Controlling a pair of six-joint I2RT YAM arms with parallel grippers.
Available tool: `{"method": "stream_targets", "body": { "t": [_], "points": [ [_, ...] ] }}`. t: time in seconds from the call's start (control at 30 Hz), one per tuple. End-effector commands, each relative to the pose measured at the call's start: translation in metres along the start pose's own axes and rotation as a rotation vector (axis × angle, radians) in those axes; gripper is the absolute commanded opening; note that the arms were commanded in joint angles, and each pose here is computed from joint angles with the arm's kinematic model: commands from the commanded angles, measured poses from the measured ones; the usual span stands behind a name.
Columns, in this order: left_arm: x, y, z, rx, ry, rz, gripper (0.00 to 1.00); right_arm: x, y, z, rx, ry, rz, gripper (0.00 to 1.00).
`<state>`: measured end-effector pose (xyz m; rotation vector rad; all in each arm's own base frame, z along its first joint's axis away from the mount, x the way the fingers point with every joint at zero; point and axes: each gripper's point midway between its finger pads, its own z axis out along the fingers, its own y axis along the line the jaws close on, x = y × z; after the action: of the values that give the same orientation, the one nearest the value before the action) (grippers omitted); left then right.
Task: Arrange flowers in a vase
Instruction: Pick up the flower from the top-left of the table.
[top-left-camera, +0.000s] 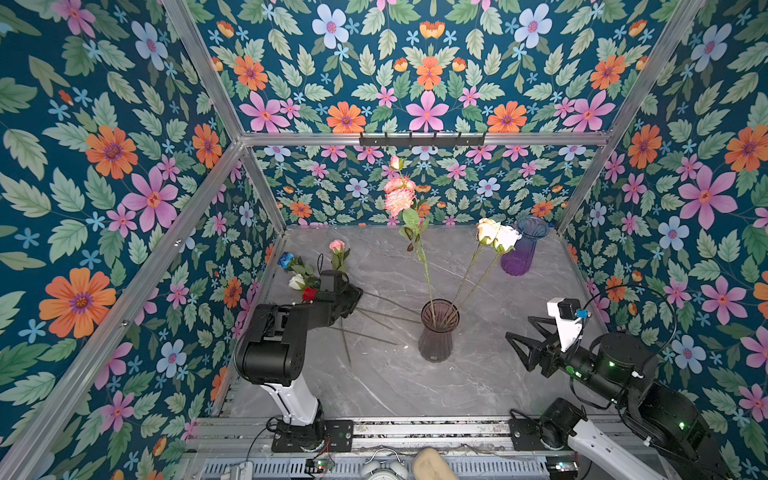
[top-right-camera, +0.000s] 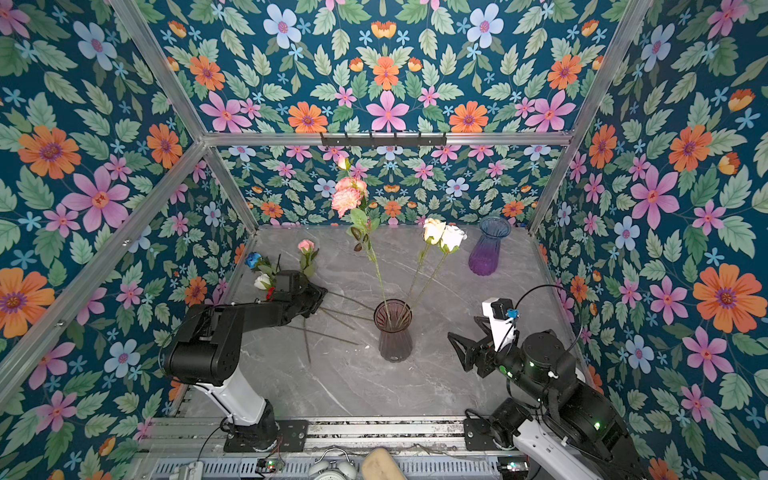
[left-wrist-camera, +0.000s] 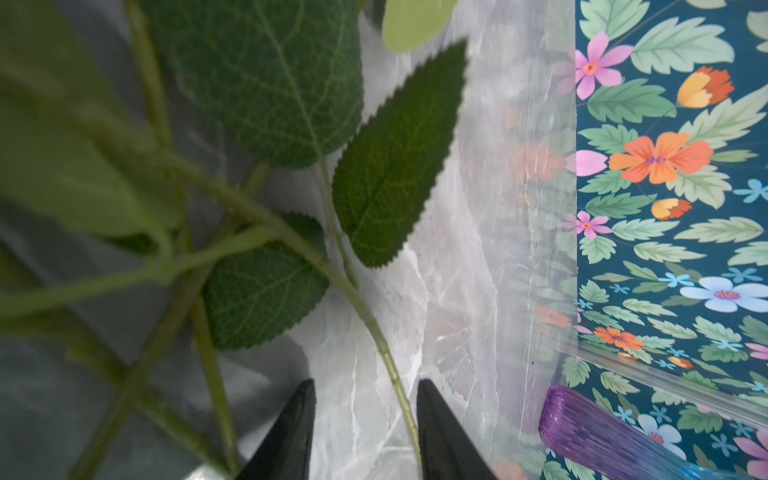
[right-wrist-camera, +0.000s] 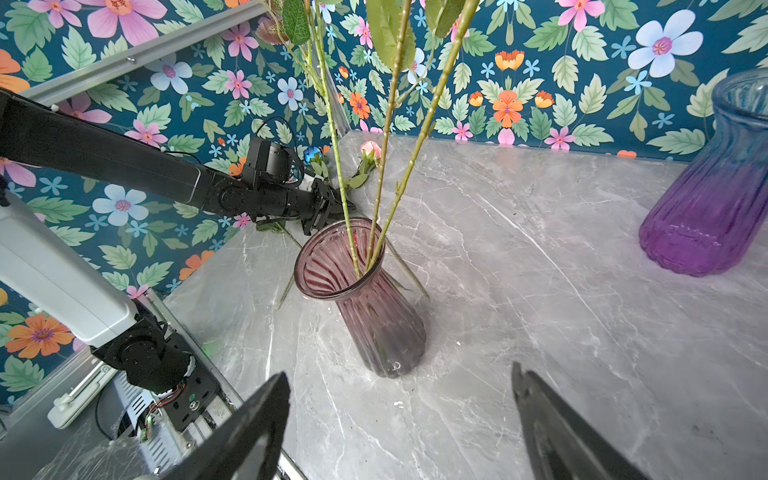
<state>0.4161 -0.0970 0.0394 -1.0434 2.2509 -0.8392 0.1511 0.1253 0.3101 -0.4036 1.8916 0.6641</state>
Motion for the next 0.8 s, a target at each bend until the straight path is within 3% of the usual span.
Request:
{"method": "stream_targets", "body": {
  "t": [0.0, 0.23, 0.3, 0.4, 0.6, 0.77],
  "points": [
    [-0.006, 0.000, 0.009, 0.009, -0.002, -0.005, 0.43, -0.002, 0.000, -0.001, 0.002, -0.008, -0.004, 0.86],
    [-0.006, -0.001, 0.031, 0.038, 0.024, -0.041, 0.36, -0.001, -0.003, -0.003, 0.015, -0.010, -0.003, 0.86],
    [-0.006, -0.002, 0.032, 0.040, 0.024, -0.035, 0.25, -0.002, -0.004, -0.004, 0.022, -0.017, -0.001, 0.86],
    [-0.005, -0.005, 0.034, 0.052, 0.037, -0.031, 0.00, -0.001, -0.004, -0.004, 0.023, -0.016, -0.002, 0.86],
    [-0.011, -0.027, 0.017, 0.106, 0.013, -0.003, 0.00, 0.000, -0.004, -0.005, 0.021, -0.017, 0.001, 0.86],
    [-0.030, -0.080, -0.034, 0.210, -0.075, 0.064, 0.00, 0.000, -0.004, -0.003, 0.018, -0.014, 0.001, 0.86]
  ]
}}
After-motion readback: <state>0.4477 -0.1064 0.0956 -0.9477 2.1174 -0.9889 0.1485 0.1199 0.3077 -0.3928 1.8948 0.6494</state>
